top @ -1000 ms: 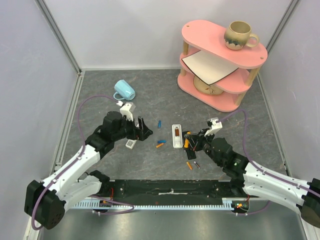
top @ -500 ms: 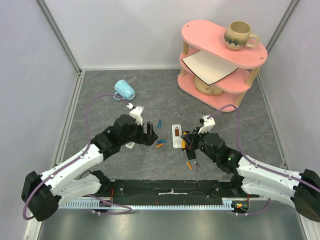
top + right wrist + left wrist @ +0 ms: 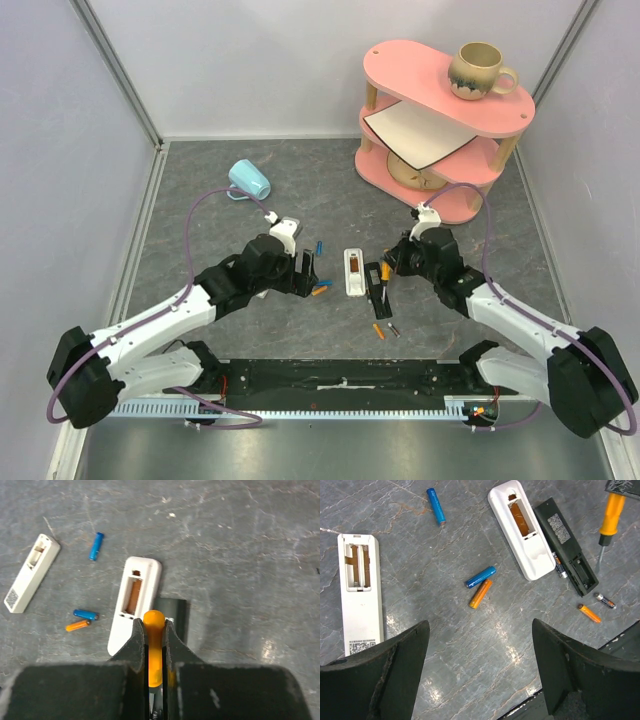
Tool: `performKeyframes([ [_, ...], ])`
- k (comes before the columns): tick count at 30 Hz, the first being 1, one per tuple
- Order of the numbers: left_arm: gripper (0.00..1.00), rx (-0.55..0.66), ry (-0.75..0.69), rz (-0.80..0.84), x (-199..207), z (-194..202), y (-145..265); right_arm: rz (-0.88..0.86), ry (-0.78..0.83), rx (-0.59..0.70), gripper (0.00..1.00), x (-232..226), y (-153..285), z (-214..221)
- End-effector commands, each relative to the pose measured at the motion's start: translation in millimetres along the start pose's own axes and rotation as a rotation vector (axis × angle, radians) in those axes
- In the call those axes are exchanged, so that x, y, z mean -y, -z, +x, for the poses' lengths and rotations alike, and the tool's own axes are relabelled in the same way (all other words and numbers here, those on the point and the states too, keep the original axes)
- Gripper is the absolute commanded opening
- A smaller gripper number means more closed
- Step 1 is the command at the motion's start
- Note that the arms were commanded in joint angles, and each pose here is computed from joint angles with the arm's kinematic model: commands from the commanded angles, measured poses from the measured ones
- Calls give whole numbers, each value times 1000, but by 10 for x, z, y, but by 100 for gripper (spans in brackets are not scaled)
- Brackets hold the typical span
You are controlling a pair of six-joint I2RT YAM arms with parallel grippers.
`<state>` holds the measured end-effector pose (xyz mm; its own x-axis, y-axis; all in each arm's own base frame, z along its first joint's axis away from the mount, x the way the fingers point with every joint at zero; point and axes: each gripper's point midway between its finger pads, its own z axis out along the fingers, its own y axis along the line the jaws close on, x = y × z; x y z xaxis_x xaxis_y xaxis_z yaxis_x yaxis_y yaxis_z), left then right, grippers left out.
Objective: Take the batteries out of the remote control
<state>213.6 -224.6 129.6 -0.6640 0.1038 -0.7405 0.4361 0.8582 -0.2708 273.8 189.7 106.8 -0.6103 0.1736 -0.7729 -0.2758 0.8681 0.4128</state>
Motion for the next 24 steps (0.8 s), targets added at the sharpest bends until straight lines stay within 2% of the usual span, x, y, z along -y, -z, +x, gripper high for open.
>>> performKeyframes([
  [1, 88, 19, -9, -30, -7, -107, -6, -10, 10, -71, 0, 110, 8, -33],
  [10, 88, -41, -13, -48, -45, 54, -112, 187, -18, -186, 0, 729, -4, 167],
  [17, 88, -64, -17, -56, -59, 102, -160, 258, -13, -258, 3, 892, -67, 307],
  [19, 88, -69, -20, -57, -58, 111, -162, 263, -12, -263, 7, 901, -78, 316],
  [22, 88, -70, -24, -59, -60, 107, -165, 266, -10, -251, 20, 900, -65, 283],
  [24, 88, -70, -24, -59, -60, 107, -165, 260, -5, -230, 32, 880, -50, 231],
])
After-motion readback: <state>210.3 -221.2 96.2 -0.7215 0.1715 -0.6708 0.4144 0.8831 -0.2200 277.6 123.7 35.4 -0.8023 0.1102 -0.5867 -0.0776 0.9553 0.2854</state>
